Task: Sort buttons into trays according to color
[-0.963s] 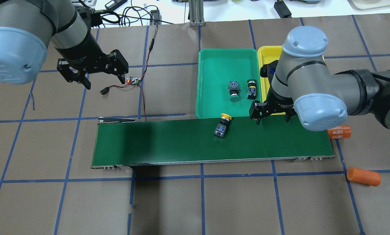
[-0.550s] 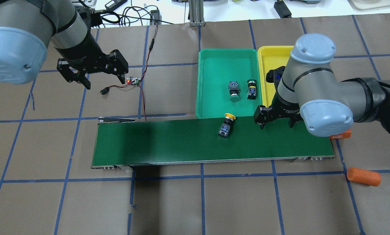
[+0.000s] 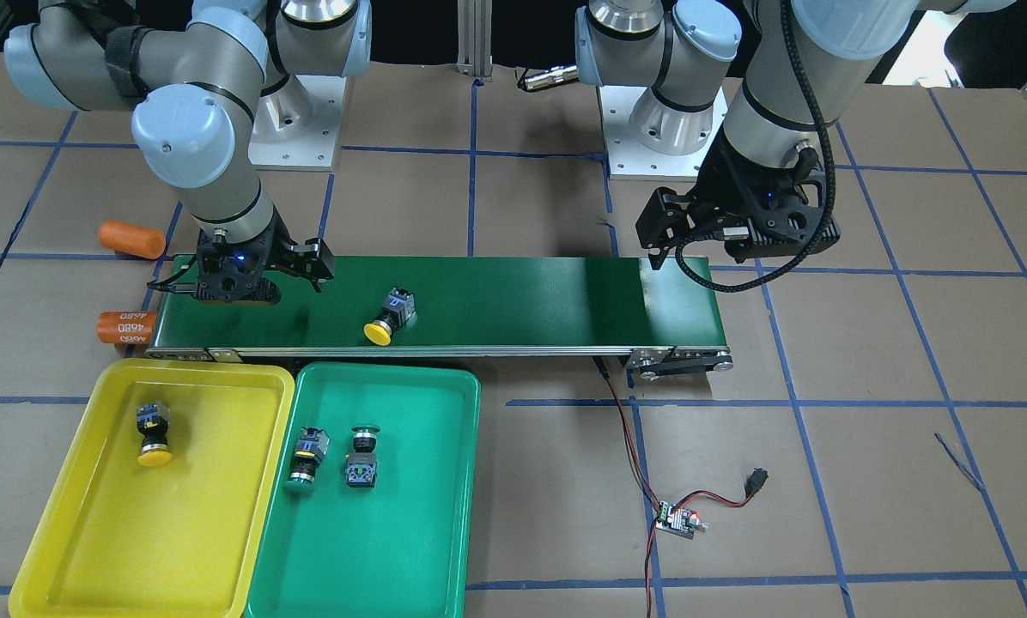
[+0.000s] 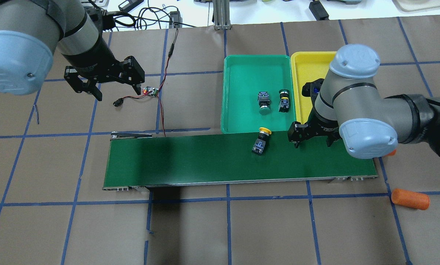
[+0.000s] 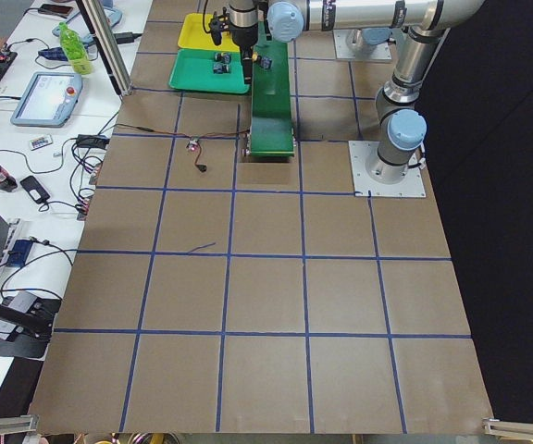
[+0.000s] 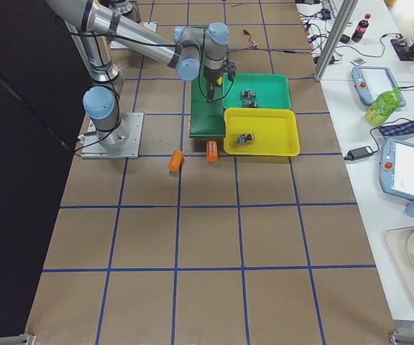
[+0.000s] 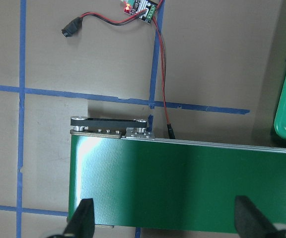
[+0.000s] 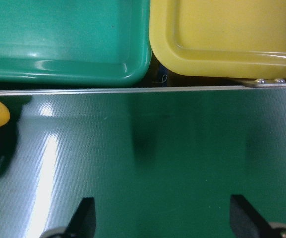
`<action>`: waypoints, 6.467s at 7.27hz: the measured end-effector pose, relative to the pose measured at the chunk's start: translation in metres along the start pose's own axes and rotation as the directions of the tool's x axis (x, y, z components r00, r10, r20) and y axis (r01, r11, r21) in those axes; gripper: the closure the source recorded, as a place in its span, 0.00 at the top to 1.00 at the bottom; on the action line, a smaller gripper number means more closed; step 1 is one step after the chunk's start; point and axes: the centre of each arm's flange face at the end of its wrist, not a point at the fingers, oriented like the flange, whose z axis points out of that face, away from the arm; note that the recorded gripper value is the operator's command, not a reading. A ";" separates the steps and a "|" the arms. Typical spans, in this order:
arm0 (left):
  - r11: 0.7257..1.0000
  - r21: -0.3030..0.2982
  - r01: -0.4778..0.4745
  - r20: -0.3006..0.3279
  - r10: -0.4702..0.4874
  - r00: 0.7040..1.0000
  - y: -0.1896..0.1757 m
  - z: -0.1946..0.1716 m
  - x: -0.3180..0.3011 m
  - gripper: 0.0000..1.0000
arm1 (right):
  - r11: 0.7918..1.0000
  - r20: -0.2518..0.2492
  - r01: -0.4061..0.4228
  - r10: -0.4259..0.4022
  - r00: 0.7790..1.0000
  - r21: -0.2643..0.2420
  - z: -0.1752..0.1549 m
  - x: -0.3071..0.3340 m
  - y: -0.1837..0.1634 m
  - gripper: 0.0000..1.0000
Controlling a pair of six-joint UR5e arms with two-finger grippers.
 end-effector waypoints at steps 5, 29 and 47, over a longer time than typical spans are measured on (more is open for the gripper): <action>1.000 -0.003 0.000 0.000 0.000 1.000 0.000 0.001 0.000 1.00 | 1.000 0.001 -0.010 0.010 1.000 0.029 0.001 -0.001 0.001 0.98; 1.000 -0.009 0.000 0.000 0.000 1.000 0.002 0.005 0.000 1.00 | 0.999 0.039 -0.040 0.039 0.998 0.023 -0.009 0.065 -0.168 0.78; 1.000 -0.007 0.000 0.000 0.000 1.000 0.002 0.006 0.000 1.00 | 0.998 0.009 0.030 -0.030 0.999 0.052 -0.222 -0.050 -0.007 1.00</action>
